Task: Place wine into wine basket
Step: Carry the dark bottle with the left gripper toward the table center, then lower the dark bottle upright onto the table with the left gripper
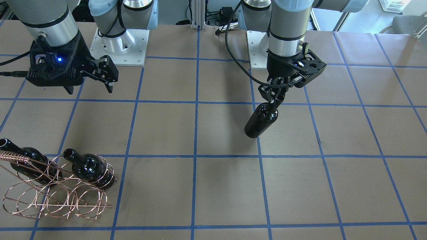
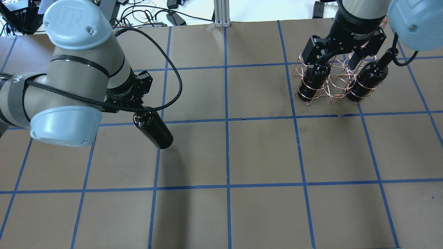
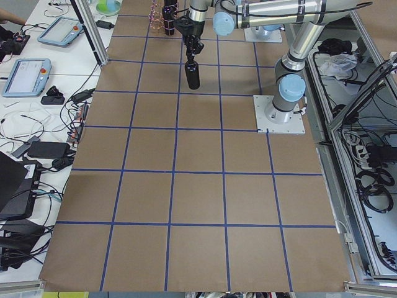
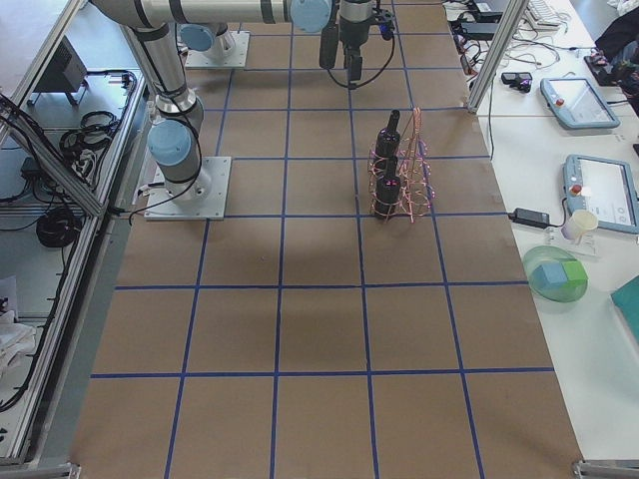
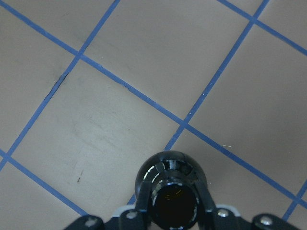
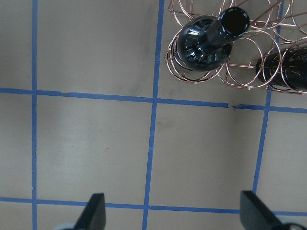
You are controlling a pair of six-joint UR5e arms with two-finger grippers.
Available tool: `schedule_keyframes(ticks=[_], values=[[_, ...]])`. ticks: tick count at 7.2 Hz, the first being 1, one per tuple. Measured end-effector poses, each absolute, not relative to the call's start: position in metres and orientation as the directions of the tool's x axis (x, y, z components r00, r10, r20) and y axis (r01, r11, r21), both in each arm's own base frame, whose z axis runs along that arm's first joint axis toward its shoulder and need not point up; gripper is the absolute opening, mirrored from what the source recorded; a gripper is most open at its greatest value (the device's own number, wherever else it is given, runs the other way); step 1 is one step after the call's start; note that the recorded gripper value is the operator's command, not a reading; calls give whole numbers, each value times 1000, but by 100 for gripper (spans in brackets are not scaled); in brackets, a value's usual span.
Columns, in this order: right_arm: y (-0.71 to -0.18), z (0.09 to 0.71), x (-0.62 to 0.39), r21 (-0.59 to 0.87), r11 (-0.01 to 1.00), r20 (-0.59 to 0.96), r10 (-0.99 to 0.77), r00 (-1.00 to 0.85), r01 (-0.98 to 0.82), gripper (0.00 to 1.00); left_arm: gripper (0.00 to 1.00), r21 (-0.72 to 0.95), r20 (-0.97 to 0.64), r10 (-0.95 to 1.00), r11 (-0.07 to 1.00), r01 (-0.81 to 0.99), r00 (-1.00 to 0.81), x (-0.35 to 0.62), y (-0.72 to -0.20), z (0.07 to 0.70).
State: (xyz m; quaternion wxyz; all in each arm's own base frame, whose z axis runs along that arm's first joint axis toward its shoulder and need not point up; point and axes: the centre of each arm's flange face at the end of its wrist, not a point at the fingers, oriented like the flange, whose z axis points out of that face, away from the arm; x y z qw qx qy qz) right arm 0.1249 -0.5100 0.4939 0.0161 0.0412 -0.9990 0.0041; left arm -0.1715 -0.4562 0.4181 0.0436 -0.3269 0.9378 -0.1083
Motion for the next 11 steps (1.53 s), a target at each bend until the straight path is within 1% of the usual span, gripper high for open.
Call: schedule_keyframes(ticks=[3, 6, 11], values=[[-510, 494, 125, -7, 997, 32, -82, -996, -82, 100, 15, -239, -15, -631, 756, -610, -776, -186, -454, 412], [-510, 494, 125, -7, 997, 32, -83, -996, -83, 100, 15, -268, -62, -627, 760, -592, -777, -182, -451, 407], [-510, 494, 125, -6, 996, 33, -85, -996, -86, 100, 15, -259, -61, -632, 757, -600, -772, -183, -449, 403]])
